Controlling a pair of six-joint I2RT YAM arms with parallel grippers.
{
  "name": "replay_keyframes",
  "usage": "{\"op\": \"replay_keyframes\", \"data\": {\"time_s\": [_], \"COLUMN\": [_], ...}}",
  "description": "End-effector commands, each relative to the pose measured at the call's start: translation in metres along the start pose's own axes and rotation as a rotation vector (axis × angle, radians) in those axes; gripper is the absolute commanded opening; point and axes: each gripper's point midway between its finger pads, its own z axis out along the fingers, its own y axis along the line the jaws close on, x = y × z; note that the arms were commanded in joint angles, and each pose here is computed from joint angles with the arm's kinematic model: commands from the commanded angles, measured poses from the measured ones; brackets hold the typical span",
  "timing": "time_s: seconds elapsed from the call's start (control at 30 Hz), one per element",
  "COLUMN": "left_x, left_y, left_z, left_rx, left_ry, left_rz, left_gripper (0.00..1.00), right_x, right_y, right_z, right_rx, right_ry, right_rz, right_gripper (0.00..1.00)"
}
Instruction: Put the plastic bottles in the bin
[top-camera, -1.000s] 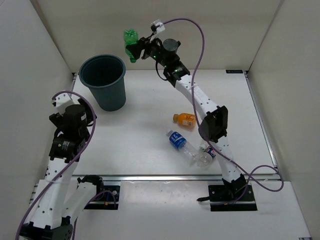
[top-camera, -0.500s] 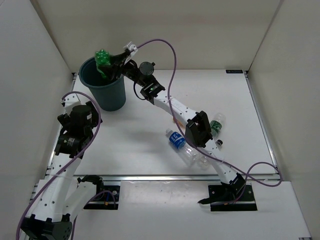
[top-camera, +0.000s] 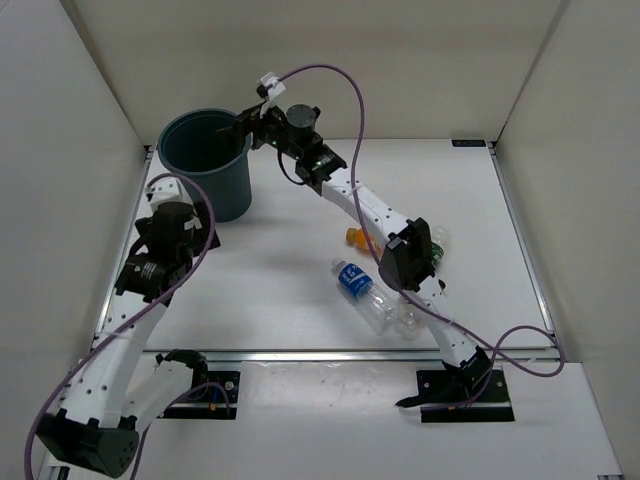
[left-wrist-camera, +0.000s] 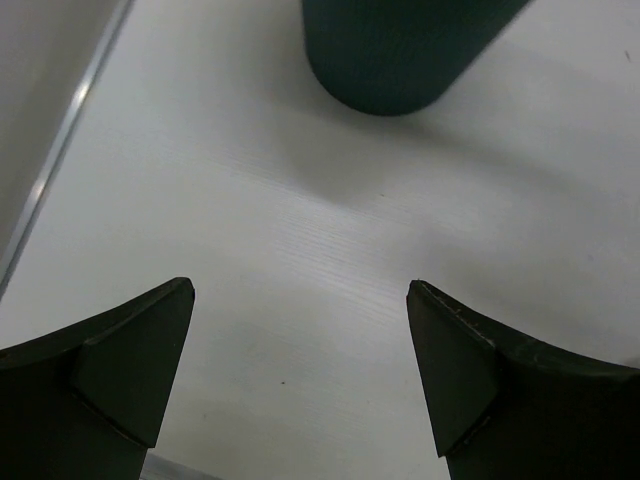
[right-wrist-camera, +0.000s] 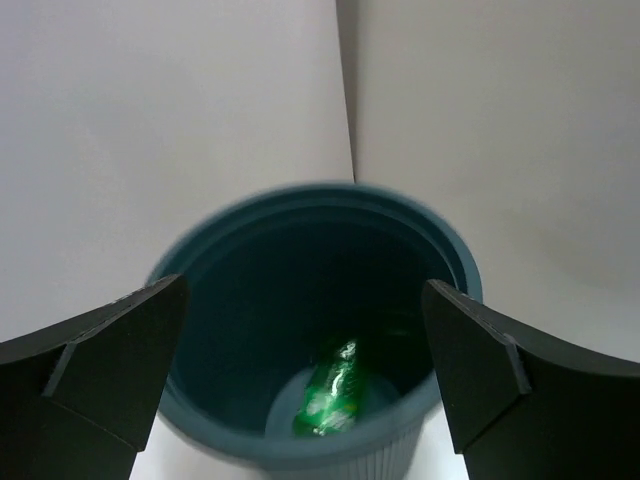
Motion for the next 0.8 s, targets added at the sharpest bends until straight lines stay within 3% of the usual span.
{"op": "replay_keyframes", "data": {"time_s": [0.0,0.13,0.2,0.23,0.27,0.33,0.37,0.43,0.57,0.6,0.7,0.77], "left_x": [0.009,0.038,0.051,0.061,0.066,0.080,0.086,0.093,0.115,0.119,0.143,0.161], "left_y": [-0.043,-0.092,-0.115,-0.127,-0.137,-0.170,-0.180,-0.205,-0.253,-0.260,-0.293,-0.305], "left_z": [-0.006,-0.005,-0.008,-0.010,-0.010,-0.017,-0.018,-0.023,-0.036,-0.040,-0.055,-0.061], "left_rx": [0.170,0.339,0.422,0.466,0.490,0.605,0.623,0.671,0.753,0.768,0.795,0.793], "left_ry": [0.081,0.194,0.256,0.295,0.310,0.356,0.380,0.402,0.483,0.498,0.544,0.586], "left_rz": [0.111,0.223,0.257,0.261,0.249,0.214,0.192,0.169,0.164,0.150,0.176,0.162], "left_gripper": [0.98,0.98,0.98,0.98,0.99,0.98,0.98,0.99,0.98,0.99,0.98,0.99], "right_x": [-0.080,-0.084,-0.090,-0.071,-0.089,-0.062,-0.079,-0.056,-0.008,-0.026,-0.015,-0.009], "right_y": [-0.003,-0.033,-0.063,-0.083,-0.083,-0.117,-0.117,-0.131,-0.150,-0.142,-0.139,-0.134], "right_z": [-0.032,-0.076,-0.113,-0.134,-0.152,-0.205,-0.226,-0.296,-0.416,-0.429,-0.519,-0.552], "right_rx": [0.063,0.188,0.328,0.414,0.450,0.635,0.691,0.880,1.073,1.091,1.298,1.354], "right_ry": [0.039,0.184,0.249,0.322,0.315,0.424,0.409,0.493,0.556,0.490,0.476,0.480], "right_rz": [-0.029,-0.051,-0.075,-0.067,-0.060,-0.034,-0.035,-0.042,0.234,0.249,0.284,0.332], "right_gripper": [1.00,0.99,1.00,0.99,0.99,0.99,1.00,0.99,0.99,0.99,0.99,0.99]}}
